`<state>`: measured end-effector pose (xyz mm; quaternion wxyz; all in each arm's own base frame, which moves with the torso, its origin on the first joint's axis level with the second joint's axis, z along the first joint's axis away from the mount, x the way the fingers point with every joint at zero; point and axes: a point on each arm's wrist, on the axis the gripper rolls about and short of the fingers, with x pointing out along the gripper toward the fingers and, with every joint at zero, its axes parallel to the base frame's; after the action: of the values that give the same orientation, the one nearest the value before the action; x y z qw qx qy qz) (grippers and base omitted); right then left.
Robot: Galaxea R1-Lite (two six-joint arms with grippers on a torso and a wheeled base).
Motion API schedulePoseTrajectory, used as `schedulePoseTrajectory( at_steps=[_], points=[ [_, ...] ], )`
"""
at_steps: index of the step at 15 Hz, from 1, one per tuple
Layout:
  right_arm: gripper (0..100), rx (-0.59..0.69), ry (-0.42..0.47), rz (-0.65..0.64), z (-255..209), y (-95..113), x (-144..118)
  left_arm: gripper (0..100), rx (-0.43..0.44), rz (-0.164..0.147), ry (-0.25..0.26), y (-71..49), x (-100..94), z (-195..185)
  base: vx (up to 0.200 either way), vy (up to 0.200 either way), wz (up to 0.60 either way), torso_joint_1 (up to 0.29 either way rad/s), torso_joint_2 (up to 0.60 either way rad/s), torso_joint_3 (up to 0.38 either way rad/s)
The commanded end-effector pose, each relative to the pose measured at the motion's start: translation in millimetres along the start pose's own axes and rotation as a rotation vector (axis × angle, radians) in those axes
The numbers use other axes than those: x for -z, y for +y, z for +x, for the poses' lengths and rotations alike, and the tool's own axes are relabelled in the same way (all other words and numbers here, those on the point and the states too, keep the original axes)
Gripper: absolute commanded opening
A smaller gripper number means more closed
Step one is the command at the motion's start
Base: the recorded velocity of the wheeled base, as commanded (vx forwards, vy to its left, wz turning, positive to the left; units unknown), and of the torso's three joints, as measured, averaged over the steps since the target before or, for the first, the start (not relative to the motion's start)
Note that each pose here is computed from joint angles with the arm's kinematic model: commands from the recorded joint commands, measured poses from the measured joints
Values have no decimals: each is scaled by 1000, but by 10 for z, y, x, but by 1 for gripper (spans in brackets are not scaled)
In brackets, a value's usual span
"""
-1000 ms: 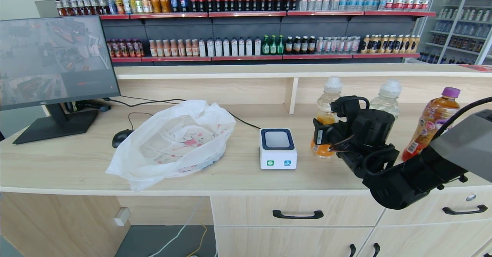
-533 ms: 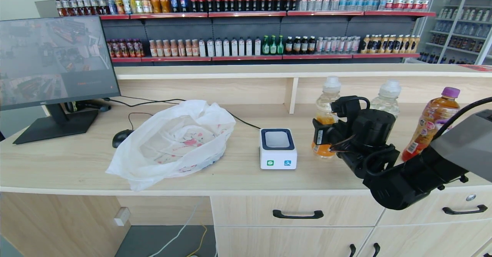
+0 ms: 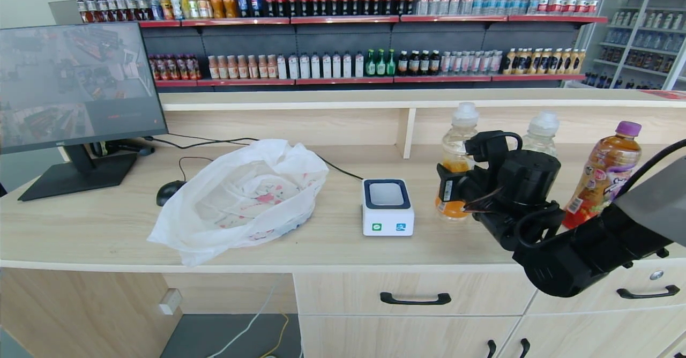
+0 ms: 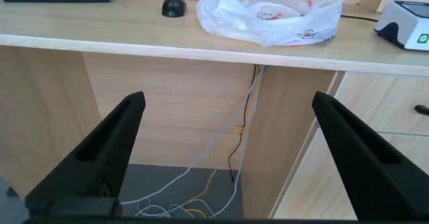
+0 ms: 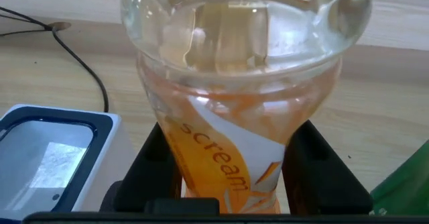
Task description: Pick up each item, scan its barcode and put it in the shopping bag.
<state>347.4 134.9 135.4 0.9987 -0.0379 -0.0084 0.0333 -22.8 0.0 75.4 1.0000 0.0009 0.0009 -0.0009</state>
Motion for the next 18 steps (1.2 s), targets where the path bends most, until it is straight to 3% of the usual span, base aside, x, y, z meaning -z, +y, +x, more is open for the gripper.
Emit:
schedulePoseTrajectory(
  at_steps=[1,7,9,15,18],
  points=[
    [0,2,-31,12,-65,-32,-125,100,0,0,0,0,1,0,0,0,0,0,0,0],
    [0,-4,-76,94,-441,-158,-394,100,-2,0,0,0,1,0,0,0,0,0,0,0],
    [0,-50,-85,98,-684,-94,-470,100,0,0,-2,0,-3,-1,0,0,0,0,0,0],
    [0,-72,-69,100,-1215,-259,-442,100,0,0,-2,0,-3,-1,0,0,0,0,0,0],
    [0,-102,-73,113,-1296,-243,-453,100,0,0,0,0,1,0,0,0,0,0,0,0]
  ],
)
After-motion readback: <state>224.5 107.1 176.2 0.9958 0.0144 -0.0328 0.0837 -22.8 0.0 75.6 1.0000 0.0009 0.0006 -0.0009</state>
